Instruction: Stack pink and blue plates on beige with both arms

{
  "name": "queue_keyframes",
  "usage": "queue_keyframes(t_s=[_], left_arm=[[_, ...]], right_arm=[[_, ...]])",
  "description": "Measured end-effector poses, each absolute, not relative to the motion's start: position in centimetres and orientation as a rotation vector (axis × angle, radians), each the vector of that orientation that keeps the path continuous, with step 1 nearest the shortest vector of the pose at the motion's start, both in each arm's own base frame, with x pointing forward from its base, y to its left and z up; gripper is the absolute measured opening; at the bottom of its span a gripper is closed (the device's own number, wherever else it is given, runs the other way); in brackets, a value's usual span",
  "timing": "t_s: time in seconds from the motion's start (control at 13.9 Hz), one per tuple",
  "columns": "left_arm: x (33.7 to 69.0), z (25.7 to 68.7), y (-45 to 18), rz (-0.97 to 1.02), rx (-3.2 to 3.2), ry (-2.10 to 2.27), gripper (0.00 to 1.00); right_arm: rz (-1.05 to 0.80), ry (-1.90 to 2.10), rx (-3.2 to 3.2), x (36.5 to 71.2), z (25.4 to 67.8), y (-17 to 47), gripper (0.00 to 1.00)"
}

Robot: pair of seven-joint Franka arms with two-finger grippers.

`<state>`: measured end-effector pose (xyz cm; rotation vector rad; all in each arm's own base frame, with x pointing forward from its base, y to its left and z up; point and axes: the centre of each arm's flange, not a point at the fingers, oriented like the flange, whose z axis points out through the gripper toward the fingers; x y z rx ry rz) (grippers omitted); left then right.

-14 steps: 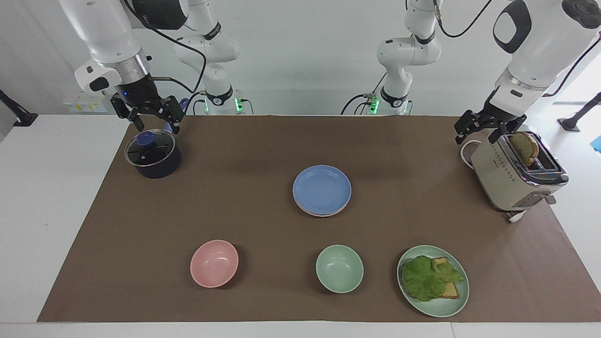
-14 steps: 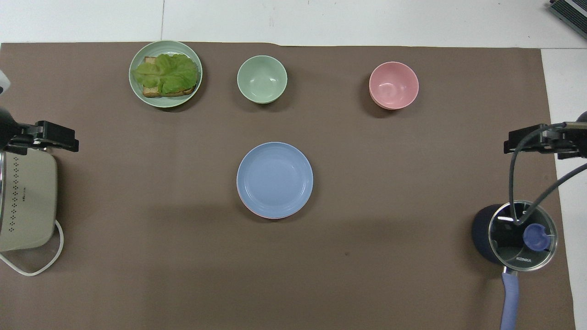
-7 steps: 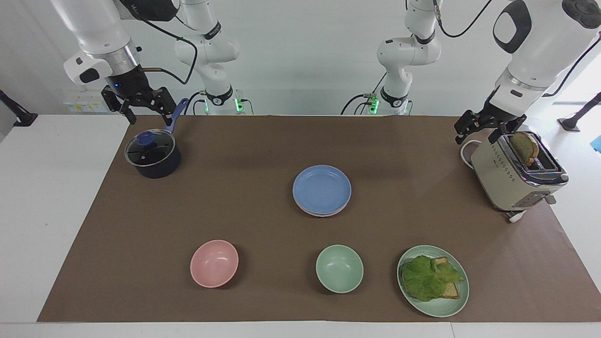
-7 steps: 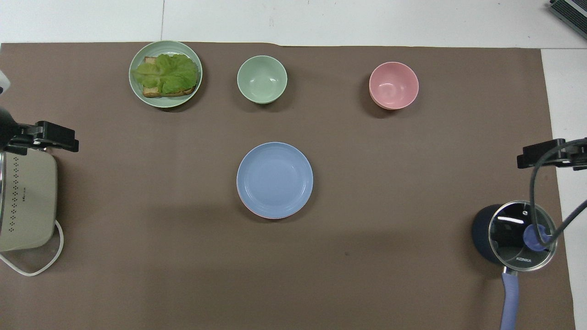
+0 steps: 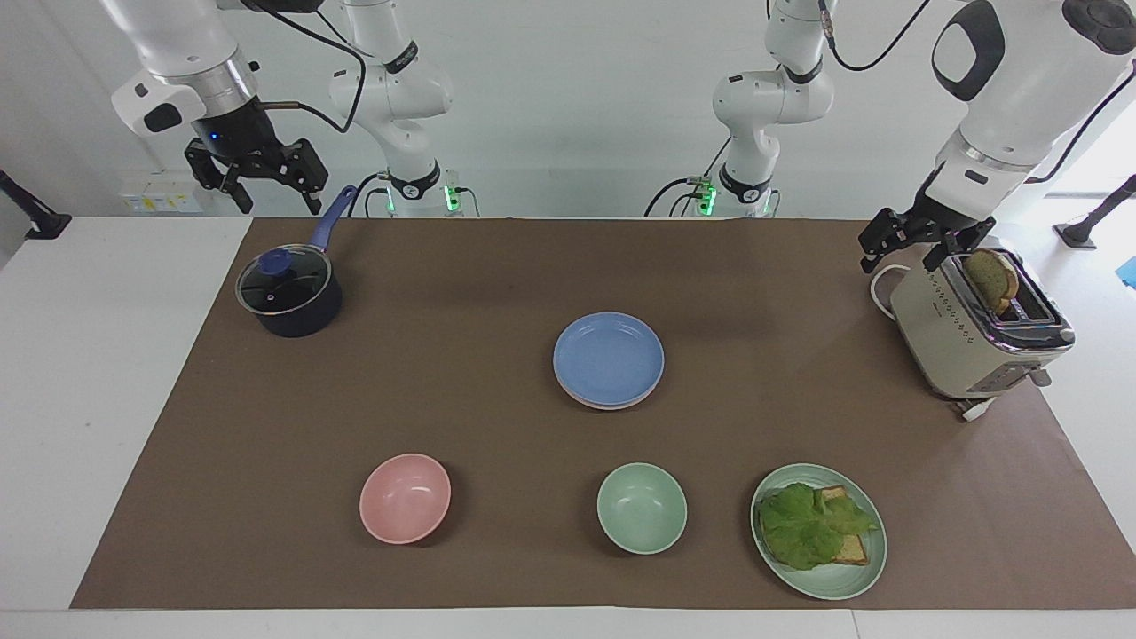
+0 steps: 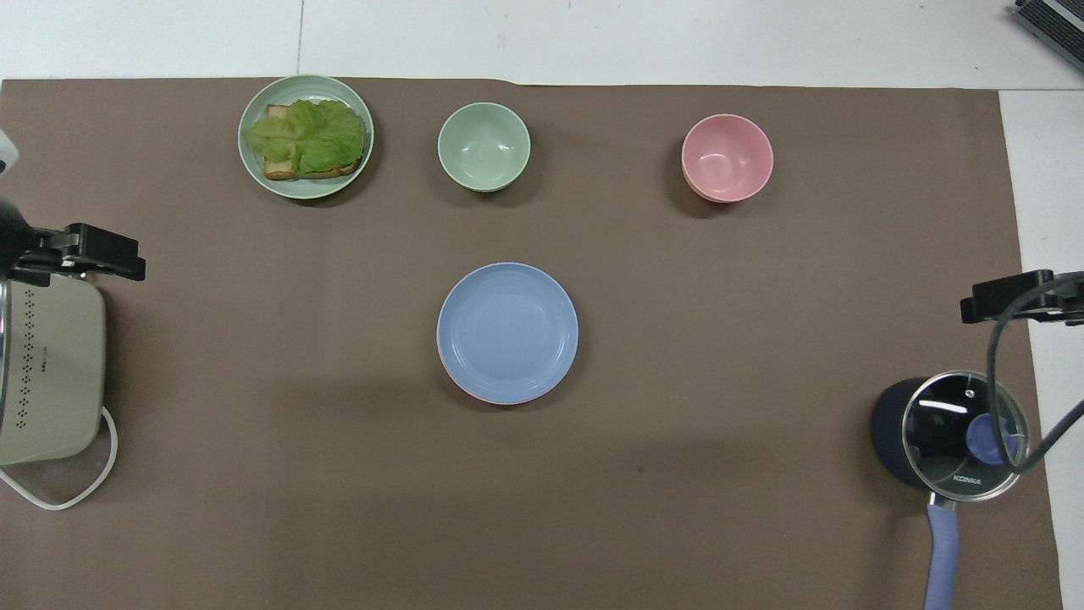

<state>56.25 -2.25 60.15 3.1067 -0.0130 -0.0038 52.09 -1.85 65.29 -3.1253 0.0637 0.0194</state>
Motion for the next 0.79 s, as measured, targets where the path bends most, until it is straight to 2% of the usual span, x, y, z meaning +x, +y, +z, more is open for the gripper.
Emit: queue_keyframes(t_s=[0.79], left_arm=[[56.25, 60.15, -2.25, -0.004, 3.107, -0.013, 1.00]], right_arm=[[0.034, 0.084, -3.124, 51.97, 65.12, -1.67, 1.00]])
